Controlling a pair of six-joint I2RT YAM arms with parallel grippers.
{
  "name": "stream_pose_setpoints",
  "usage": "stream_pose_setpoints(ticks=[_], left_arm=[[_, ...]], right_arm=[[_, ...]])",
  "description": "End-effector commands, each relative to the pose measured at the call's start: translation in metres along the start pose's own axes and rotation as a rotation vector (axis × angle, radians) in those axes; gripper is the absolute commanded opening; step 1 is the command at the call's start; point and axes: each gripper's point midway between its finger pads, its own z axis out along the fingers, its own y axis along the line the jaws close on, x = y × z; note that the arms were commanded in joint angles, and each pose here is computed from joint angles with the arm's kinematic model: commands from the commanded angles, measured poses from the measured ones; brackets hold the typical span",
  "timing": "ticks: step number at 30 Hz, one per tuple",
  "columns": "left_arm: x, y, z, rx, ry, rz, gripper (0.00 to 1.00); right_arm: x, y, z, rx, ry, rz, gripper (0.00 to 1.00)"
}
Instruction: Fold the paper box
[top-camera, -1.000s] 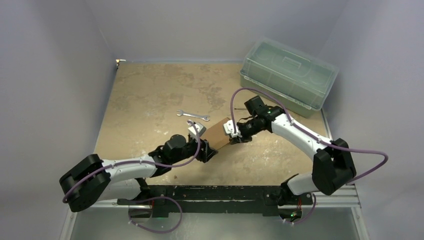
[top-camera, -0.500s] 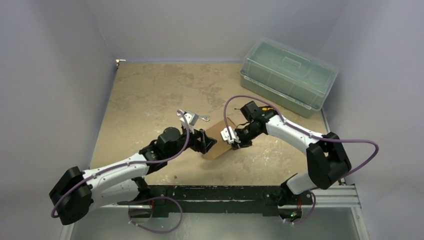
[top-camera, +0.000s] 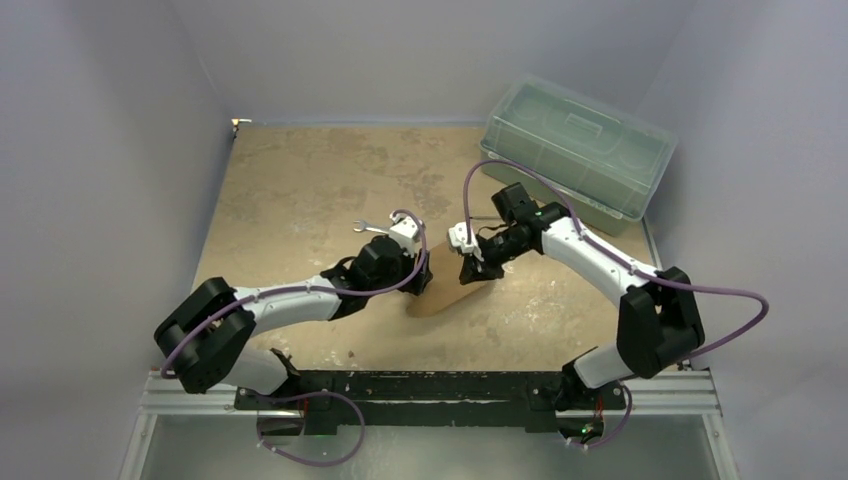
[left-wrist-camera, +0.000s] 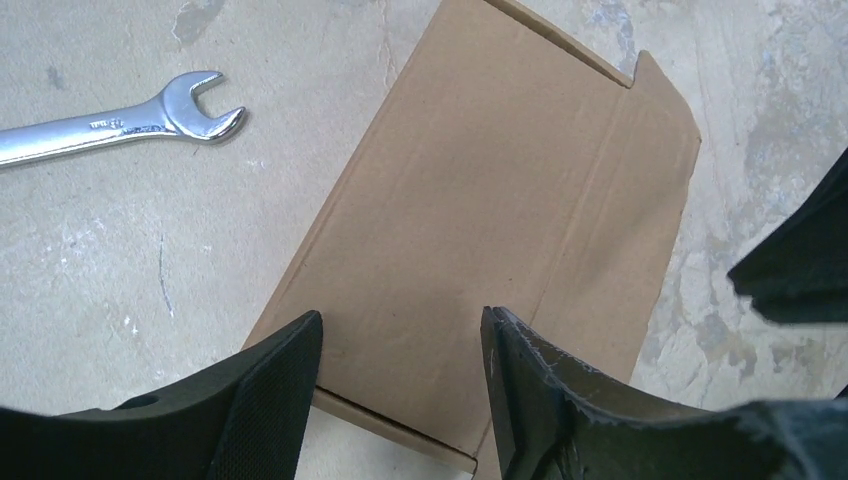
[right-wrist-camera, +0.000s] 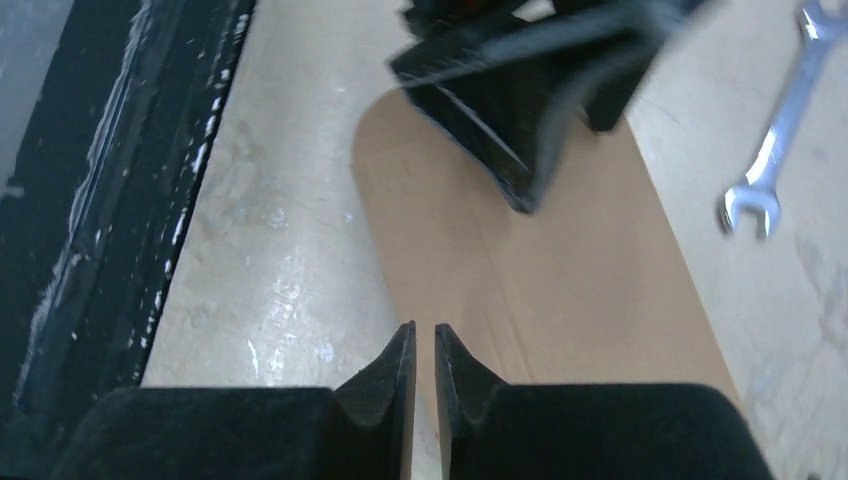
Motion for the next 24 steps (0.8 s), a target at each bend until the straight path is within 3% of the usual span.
stream_pose_setpoints(ticks=[1,4,9,15,19,24], left_arm=[[0.011,0.011,0.003,-0.048,0.053,0.037,0.59],[0.013,0.011,0.005,-0.051,0.064,0.037,0.59],[0.004,0.006,0.005,-0.036,0.043,0.021,0.58],[-0.039,-0.005,-0.018,-0.004,-0.105,-0.026,0.62],[-0.053,0.004,-0.044,-0.037,-0.211,-0.098,0.75],[-0.022,0.025,-0.067,-0.062,-0.294,-0.327,0.97]], right_arm=[[-0.023,-0.033,-0.012,0.161,-0.109,0.160,0.08],[0.003,-0.042,-0.001,0.207,-0.059,0.238,0.00],[0.046,-0.053,0.013,0.221,0.086,0.340,0.00],[0.053,-0.055,0.014,0.233,0.113,0.351,0.00],[0.050,-0.053,0.014,0.220,0.102,0.348,0.00],[0.030,-0.049,0.011,0.182,0.039,0.326,0.00]])
